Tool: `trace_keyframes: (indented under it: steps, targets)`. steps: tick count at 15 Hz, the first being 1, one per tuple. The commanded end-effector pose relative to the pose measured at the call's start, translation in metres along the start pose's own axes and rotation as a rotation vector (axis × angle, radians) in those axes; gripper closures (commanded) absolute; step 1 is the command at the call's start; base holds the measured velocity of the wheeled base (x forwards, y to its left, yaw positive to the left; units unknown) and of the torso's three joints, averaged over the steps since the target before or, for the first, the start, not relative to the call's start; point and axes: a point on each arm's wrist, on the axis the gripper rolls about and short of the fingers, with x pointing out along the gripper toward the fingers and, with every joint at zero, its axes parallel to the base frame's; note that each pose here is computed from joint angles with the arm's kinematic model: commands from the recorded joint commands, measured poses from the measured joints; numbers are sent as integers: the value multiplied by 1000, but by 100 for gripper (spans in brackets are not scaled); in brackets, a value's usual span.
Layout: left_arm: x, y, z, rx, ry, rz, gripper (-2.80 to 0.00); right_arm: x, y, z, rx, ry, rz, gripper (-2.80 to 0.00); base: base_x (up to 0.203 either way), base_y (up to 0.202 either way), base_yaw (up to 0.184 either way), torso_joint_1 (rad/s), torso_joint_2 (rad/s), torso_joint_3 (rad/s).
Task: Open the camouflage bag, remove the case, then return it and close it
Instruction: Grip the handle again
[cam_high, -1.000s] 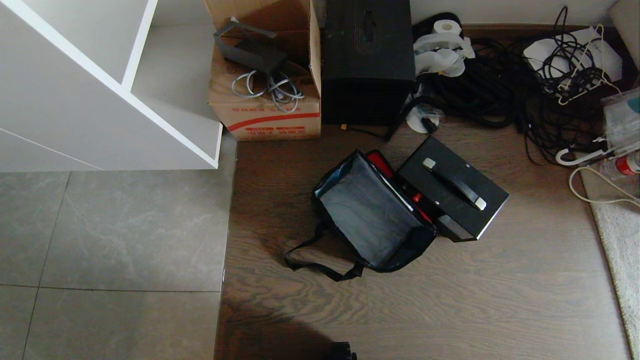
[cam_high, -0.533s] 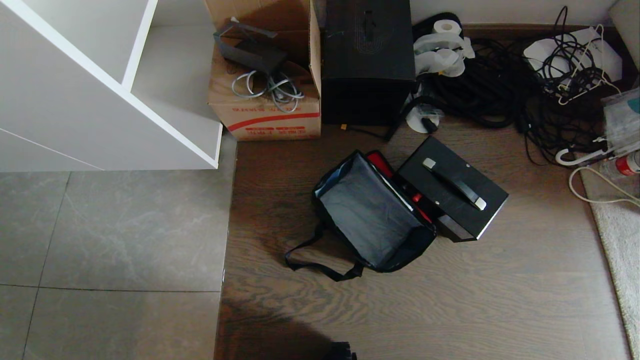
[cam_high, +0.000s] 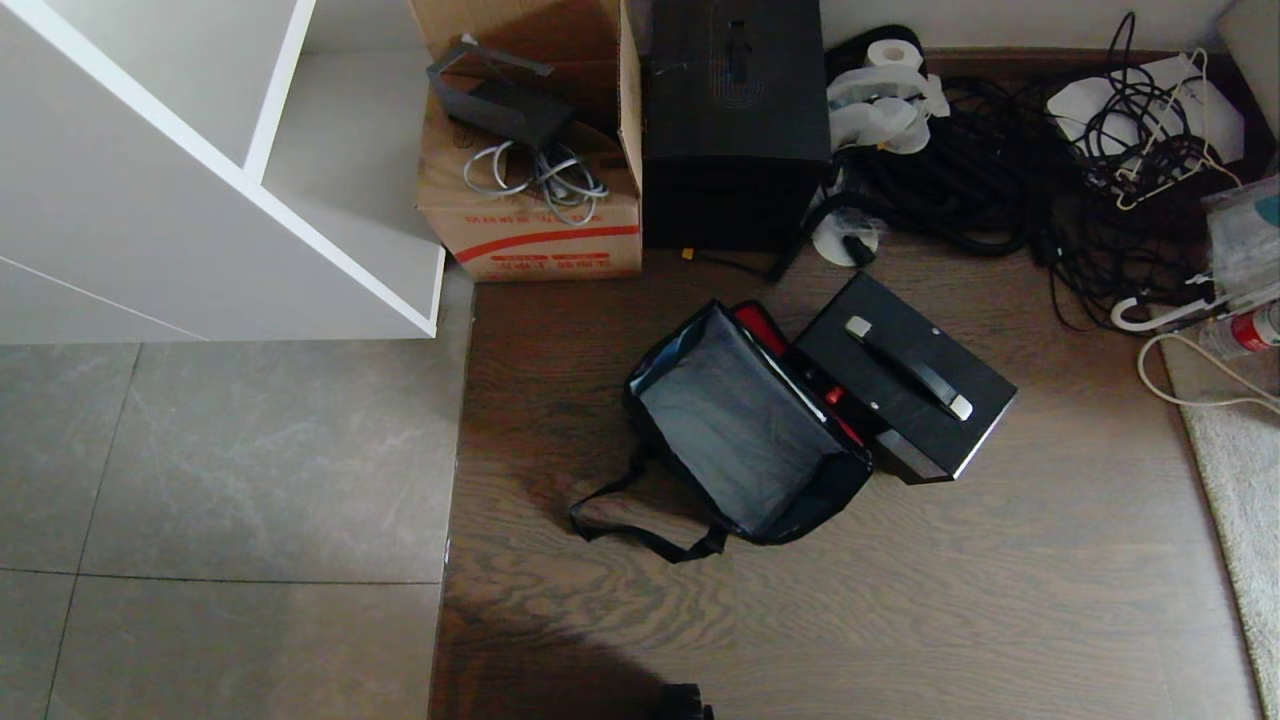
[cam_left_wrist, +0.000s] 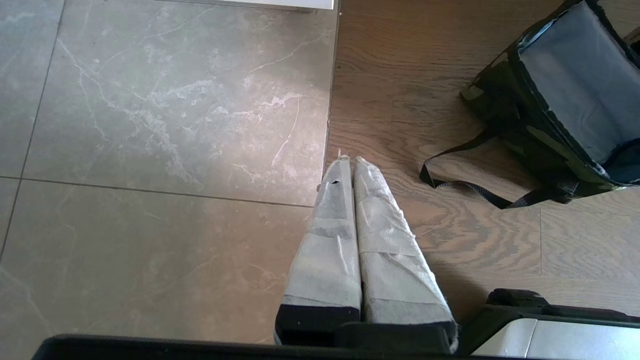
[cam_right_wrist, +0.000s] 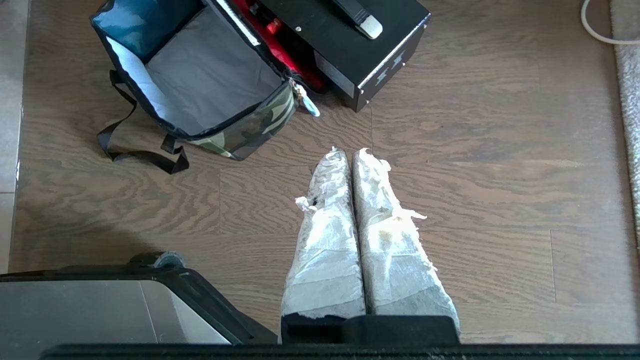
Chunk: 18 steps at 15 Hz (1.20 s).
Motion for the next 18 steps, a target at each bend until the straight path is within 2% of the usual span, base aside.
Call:
trace_keyframes:
  steps: [1, 18]
  targets:
    - [1, 0, -3, 0, 9, 1, 0, 0, 0, 0, 1, 1, 1, 0, 0, 0, 0, 0, 0, 0]
    - [1, 0, -3, 0, 9, 1, 0, 0, 0, 0, 1, 1, 1, 0, 0, 0, 0, 0, 0, 0]
